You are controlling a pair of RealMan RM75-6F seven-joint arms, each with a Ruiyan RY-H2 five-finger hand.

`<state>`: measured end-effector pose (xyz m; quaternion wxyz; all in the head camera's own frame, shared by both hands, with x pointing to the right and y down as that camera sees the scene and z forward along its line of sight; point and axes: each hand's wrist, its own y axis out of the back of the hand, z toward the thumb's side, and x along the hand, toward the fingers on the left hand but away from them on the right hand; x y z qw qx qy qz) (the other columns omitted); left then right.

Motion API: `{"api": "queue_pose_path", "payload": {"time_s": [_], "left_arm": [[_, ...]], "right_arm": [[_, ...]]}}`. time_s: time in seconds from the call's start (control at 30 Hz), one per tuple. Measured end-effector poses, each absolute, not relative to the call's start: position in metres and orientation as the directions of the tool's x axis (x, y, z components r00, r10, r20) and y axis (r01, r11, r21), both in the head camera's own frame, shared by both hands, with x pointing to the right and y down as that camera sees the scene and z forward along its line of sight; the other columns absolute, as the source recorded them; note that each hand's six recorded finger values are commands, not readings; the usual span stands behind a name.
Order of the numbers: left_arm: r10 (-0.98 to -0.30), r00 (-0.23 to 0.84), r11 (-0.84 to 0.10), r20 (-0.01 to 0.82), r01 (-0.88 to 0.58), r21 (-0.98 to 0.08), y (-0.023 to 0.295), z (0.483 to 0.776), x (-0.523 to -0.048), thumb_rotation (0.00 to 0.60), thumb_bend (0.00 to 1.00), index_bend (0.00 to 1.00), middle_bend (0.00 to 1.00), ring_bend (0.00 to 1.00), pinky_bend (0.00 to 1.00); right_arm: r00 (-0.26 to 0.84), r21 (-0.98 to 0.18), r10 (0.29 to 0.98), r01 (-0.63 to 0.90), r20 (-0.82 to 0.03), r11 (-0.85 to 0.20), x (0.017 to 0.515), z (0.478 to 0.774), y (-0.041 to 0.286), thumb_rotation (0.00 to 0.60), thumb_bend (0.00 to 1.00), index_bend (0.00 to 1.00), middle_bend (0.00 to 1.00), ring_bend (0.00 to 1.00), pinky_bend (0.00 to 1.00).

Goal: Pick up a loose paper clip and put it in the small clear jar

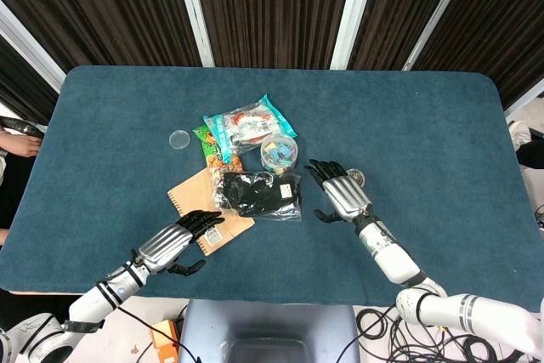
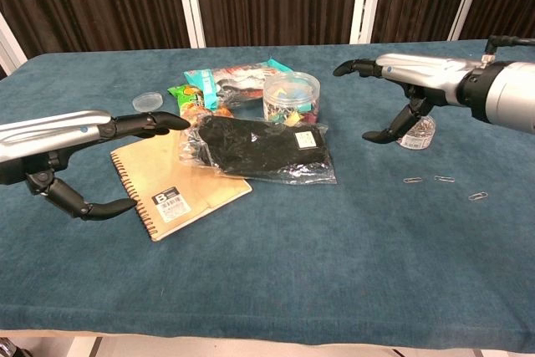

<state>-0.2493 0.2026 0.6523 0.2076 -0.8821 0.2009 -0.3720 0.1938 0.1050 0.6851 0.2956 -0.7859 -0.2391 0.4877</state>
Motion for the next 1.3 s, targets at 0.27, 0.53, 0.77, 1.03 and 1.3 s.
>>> {"api": "queue_pose_path", "payload": {"time_s": [0.27, 0.53, 0.77, 1.03, 1.3], "left_arm": [[-0.533, 0.63, -0.807, 0.565, -0.176, -0.564, 0.205, 0.642, -0.257, 0.6, 0.39, 0.0, 0.0, 0.0, 0.0], [-0.618, 0.584, -0.706, 0.527, -0.117, -0.698, 0.226, 0.606, -0.304, 0.6, 0.39, 0.0, 0.0, 0.0, 0.0], [-0.692, 0.528, -0.621, 0.492, -0.088, -0.779, 0.272, 0.58, -0.355, 0.6, 0.39, 0.0, 0.0, 0.0, 0.0], [-0.711, 0.523, -0.585, 0.469, -0.07, -0.808, 0.307, 0.569, -0.374, 0.6, 0.39, 0.0, 0.0, 0.0, 0.0], [-0.729, 0.509, -0.575, 0.458, -0.092, -0.813, 0.315, 0.567, -0.385, 0.6, 0.39, 0.0, 0.0, 0.0, 0.0]], "right_arm": [[0.39, -0.714, 0.679, 0.074, -0.622, -0.696, 0.211, 0.676, 0.1, 0.6, 0.24, 0.08, 0.0, 0.0, 0.0], [0.331, -0.747, 0.698, -0.034, -0.635, -0.664, 0.262, 0.663, 0.104, 0.6, 0.24, 0.27, 0.0, 0.0, 0.0], [0.314, -0.745, 0.686, -0.122, -0.656, -0.656, 0.284, 0.675, 0.114, 0.6, 0.24, 0.37, 0.0, 0.0, 0.0], [0.337, -0.739, 0.667, -0.162, -0.664, -0.654, 0.28, 0.691, 0.126, 0.6, 0.24, 0.43, 0.0, 0.0, 0.0], [0.366, -0.753, 0.662, -0.228, -0.654, -0.617, 0.256, 0.716, 0.147, 0.6, 0.24, 0.45, 0.0, 0.0, 0.0]]}}
